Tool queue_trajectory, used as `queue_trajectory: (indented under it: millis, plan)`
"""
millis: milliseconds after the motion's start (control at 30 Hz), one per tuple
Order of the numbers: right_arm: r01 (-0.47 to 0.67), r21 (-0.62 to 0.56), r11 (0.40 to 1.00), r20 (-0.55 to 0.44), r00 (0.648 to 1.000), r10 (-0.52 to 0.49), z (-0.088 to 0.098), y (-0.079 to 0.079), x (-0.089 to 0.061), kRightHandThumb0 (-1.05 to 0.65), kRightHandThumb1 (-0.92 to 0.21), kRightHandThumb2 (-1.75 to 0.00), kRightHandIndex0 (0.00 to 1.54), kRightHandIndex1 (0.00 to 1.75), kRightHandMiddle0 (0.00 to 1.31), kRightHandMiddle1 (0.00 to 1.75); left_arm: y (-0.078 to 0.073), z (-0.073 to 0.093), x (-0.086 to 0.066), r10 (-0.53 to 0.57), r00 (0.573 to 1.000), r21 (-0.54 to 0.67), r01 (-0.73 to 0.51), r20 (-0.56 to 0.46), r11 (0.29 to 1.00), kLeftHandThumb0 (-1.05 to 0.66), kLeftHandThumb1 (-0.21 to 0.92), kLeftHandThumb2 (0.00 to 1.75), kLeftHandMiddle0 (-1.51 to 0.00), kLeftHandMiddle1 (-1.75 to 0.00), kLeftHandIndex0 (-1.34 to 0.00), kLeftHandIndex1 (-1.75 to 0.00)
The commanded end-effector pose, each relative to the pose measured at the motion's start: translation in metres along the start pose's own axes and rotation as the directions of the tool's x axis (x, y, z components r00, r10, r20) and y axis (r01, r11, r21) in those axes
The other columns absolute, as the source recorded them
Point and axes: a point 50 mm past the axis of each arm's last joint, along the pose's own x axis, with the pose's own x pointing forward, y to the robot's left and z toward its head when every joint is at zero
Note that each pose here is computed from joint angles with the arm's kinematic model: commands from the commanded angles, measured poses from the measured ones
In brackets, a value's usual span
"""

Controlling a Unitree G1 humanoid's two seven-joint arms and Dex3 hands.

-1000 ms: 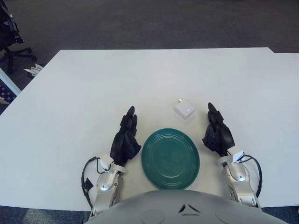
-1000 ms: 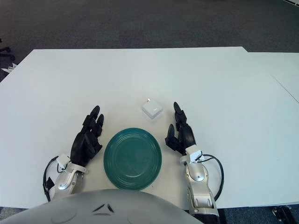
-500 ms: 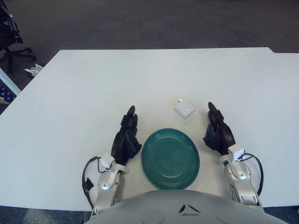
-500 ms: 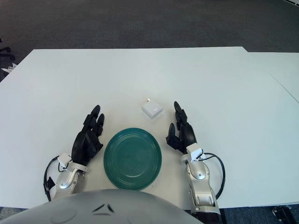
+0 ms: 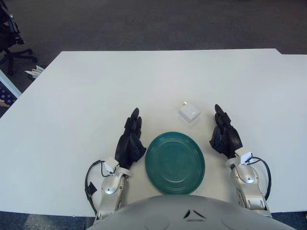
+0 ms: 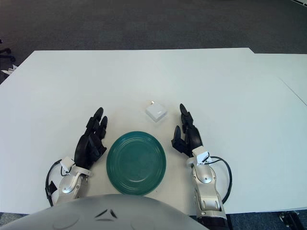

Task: Put the charger into the plate.

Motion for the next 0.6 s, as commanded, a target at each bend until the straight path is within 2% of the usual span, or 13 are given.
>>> queue_trajectory:
  millis: [0,100,200,367,567]
  plan:
    - [0.05,-0.058,0.997,0.089,0.995,-0.045,0.019,-0.005,0.011,-0.96,-0.92,-0.73,0.06,0.02,0.11,0.08,0.003,-0.013,-0.006,0.016,0.996,-0.016,-0.018,-0.085,1.0,-1.05,0.92,1.04,0.0,0.0,0.0,-0.16]
    - [0.077,-0.151,0.985,0.15,0.987,-0.055,0.027,-0.007,0.02,-0.97,-0.92,-0.64,0.12,0.01,0.03,0.36,0.004,-0.014,-0.004,0.017,0.996,-0.014,-0.018,-0.087,1.0,-1.05,0.92,1.01,0.0,0.0,0.0,-0.16]
    - [0.088,-0.274,0.958,0.229,0.973,-0.024,0.037,-0.005,0.03,-0.98,-0.92,-0.59,0.15,0.02,0.01,0.47,0.005,-0.016,-0.003,0.019,0.995,-0.01,-0.02,-0.094,1.0,-1.05,0.92,0.99,0.0,0.0,0.0,-0.17]
    - [0.092,-0.423,0.902,0.304,0.952,0.046,0.049,0.005,0.049,-0.99,-0.92,-0.57,0.19,0.03,0.0,0.55,0.007,-0.02,-0.001,0.019,0.993,-0.016,-0.021,-0.113,1.0,-1.05,0.92,0.98,0.0,0.0,0.0,-0.18]
    - [0.093,-0.561,0.823,0.332,0.935,0.121,0.059,0.012,0.069,-1.0,-0.92,-0.6,0.23,0.03,0.0,0.65,0.005,-0.024,0.003,0.007,0.992,-0.055,-0.014,-0.125,0.998,-1.05,0.92,0.94,0.0,0.0,0.0,-0.14]
